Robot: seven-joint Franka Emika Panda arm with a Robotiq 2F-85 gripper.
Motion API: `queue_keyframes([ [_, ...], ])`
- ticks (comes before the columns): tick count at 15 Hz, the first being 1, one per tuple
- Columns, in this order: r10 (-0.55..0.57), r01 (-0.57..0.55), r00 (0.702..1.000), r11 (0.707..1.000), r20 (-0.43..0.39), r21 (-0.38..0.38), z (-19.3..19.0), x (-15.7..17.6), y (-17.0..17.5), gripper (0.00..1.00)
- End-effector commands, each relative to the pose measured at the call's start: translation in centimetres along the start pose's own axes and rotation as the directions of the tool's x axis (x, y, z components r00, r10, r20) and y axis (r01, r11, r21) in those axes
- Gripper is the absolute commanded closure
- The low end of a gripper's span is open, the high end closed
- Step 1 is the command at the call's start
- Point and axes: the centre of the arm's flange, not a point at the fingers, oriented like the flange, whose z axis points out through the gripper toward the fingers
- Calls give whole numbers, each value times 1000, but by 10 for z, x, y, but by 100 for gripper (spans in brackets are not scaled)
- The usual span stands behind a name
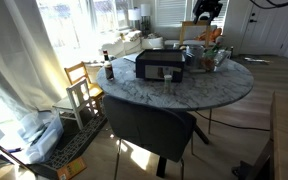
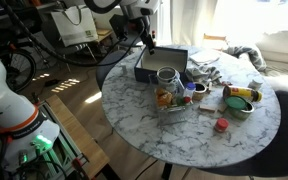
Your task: Put the silver cup inside the box
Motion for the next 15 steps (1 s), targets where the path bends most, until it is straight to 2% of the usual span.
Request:
queue_keyframes([
  [1, 24, -24, 1000, 1000, 3, -12, 13, 11, 6, 0],
  [3, -3, 4, 1000, 1000, 24, -21, 25, 15, 10, 0],
  [13, 32, -25, 997, 995, 76, -94, 95, 43, 29, 0],
  [14, 32, -24, 996, 995, 84, -98, 101, 45, 30, 3],
  [15, 39, -29, 995, 994, 89, -104, 106, 48, 31, 11],
])
